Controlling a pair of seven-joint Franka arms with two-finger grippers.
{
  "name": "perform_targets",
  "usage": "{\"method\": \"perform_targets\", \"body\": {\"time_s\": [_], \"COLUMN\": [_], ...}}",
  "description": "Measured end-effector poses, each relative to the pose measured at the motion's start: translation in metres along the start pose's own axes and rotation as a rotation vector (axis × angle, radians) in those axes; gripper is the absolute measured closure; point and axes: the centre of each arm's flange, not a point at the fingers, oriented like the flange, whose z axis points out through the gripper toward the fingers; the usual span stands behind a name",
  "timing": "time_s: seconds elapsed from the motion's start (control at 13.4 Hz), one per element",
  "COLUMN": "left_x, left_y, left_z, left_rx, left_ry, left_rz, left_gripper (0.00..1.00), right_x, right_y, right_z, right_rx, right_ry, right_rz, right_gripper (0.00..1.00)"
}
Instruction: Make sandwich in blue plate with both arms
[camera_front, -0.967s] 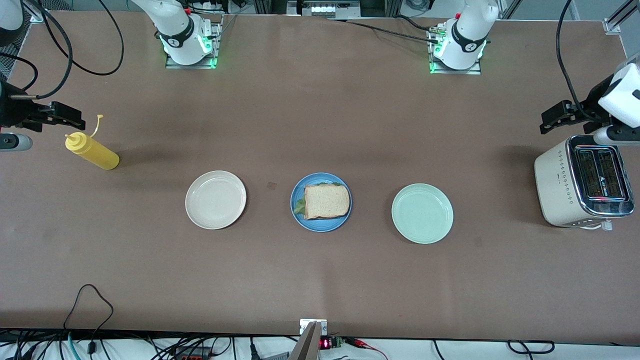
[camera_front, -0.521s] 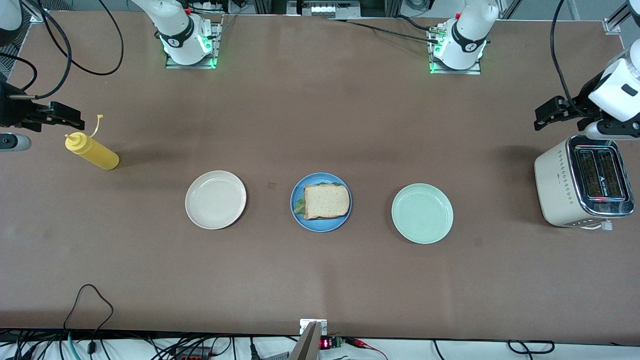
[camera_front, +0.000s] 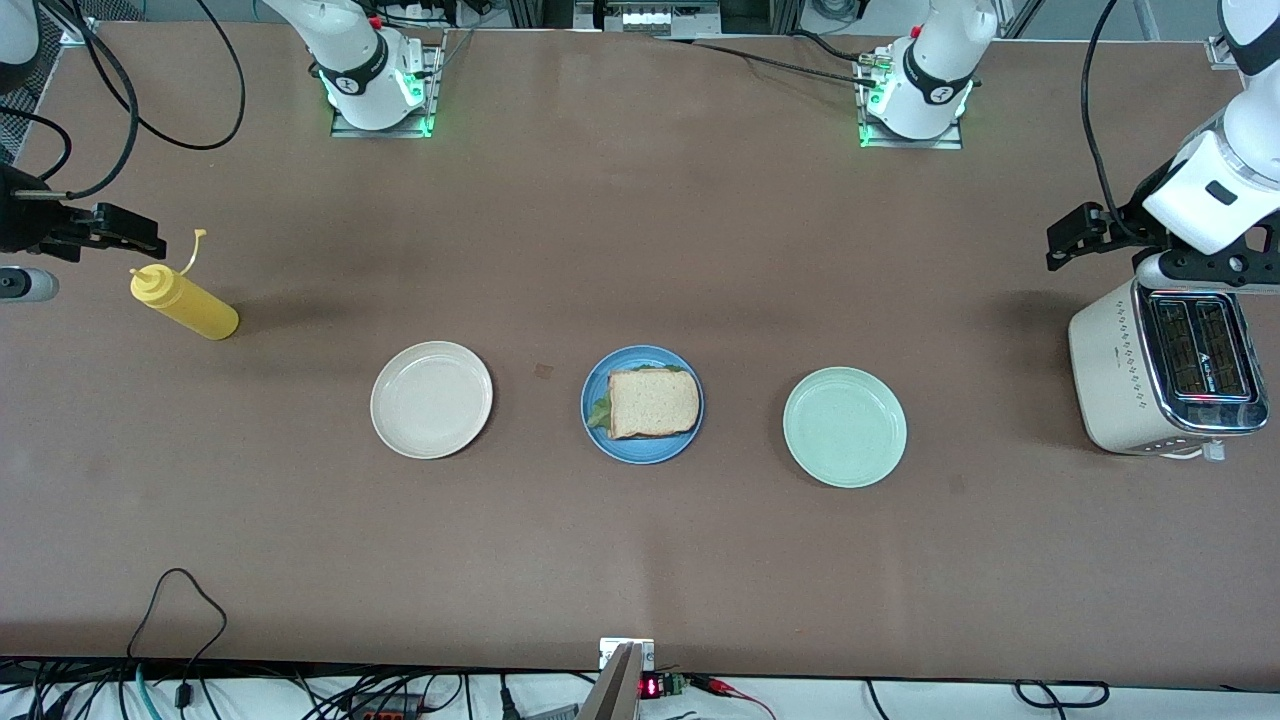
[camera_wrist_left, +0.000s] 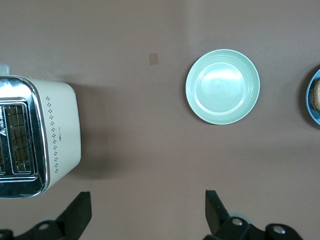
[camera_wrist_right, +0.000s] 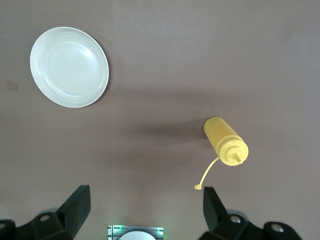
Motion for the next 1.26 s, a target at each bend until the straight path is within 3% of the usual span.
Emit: {"method": "perform_targets", "body": {"time_s": [1.26], "left_x": [-0.015], "left_y": [-0.010], "left_z": [-0.013], "left_rx": [0.001], "left_ry": [-0.021], "left_rz": [-0.020], "left_gripper": [0.00], "right_x": [-0.001], "right_y": [0.007], "right_z": [0.002], "right_rx": [0.002], "right_ry": [-0.005], "right_rz": [0.013], "right_gripper": [0.00]}}
